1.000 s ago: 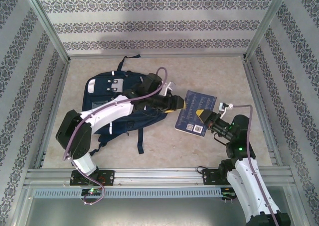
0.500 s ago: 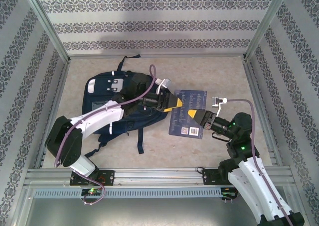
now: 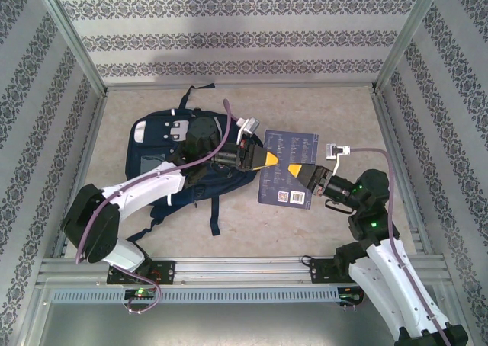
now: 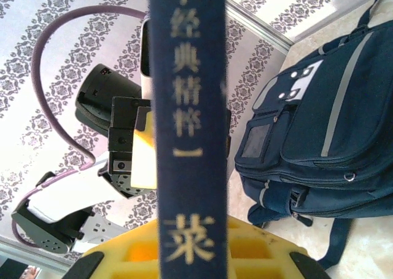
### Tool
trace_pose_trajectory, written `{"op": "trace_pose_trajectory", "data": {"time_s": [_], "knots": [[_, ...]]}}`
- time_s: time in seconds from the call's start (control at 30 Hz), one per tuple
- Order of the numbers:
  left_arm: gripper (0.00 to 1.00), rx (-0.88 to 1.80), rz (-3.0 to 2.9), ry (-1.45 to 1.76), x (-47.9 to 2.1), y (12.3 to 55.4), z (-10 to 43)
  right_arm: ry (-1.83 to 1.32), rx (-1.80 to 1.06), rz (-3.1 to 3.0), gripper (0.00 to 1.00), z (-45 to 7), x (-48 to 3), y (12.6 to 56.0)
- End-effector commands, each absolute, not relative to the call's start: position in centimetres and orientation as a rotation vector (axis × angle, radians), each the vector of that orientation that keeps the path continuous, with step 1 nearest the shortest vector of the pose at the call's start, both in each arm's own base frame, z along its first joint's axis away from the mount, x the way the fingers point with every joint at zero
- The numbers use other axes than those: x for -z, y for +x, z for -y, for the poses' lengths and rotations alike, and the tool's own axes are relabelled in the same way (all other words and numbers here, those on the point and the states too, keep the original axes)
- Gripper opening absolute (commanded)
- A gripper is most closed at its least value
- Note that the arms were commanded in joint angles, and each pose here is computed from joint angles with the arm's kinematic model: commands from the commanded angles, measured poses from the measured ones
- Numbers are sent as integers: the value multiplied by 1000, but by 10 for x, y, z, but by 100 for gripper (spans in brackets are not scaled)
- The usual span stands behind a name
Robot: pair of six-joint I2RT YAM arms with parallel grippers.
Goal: Pack the student bag
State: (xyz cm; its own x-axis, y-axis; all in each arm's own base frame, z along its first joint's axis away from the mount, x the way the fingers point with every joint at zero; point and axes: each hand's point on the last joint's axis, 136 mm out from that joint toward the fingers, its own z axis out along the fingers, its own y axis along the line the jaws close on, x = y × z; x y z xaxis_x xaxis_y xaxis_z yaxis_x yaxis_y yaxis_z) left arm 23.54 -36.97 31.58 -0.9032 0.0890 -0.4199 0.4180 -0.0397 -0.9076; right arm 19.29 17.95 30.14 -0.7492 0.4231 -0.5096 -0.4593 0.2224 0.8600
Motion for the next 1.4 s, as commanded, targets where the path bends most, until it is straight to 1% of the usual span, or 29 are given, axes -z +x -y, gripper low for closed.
{"op": "trace_pose_trajectory", "data": {"time_s": [0.0, 0.07, 0.1, 0.13, 0.2, 0.27, 0.4, 0.47, 0.6, 0.73, 0.77, 0.8, 0.87, 1.03, 1.37], "knots": [[0, 2056, -1851, 638, -345, 219, 367, -35, -1560, -1757, 5, -176, -314, 195], [0, 2012, -1863, 584, -344, 225, 365, 7, -1533, -1745, 52, -170, -313, 197], [0, 1991, -1856, 551, -346, 227, 363, 35, -1523, -1735, 73, -167, -312, 197], [0, 1972, -1835, 509, -351, 231, 361, 70, -1516, -1715, 83, -163, -312, 198], [0, 1938, -1785, 402, -360, 239, 353, 139, -1517, -1672, 92, -156, -311, 198], [0, 1903, -1728, 292, -370, 248, 344, 210, -1510, -1623, 97, -148, -310, 198], [0, 1828, -1631, 72, -383, 263, 326, 265, -1526, -1471, 98, -137, -325, 190], [0, 1815, -1594, 8, -387, 265, 322, 280, -1529, -1457, 98, -139, -318, 191], [0, 1810, -1543, -70, -391, 267, 323, 282, -1552, -1412, 98, -147, -324, 190], [0, 1814, -1532, -101, -389, 268, 333, 221, -1558, -1419, 98, -166, -335, 190], [0, 1819, -1527, -102, -388, 268, 335, 216, -1553, -1431, 97, -170, -333, 192], [0, 1823, -1523, -109, -388, 268, 336, 200, -1559, -1406, 96, -173, -345, 190], [0, 1822, -1525, -125, -383, 268, 338, 197, -1555, -1384, 93, -176, -353, 192], [0, 1791, -1536, -178, -372, 269, 335, 242, -1544, -1350, 72, -175, -360, 202], [0, 1792, -1549, -217, -359, 268, 336, 326, -1501, -1342, 44, -173, -352, 220]]}}
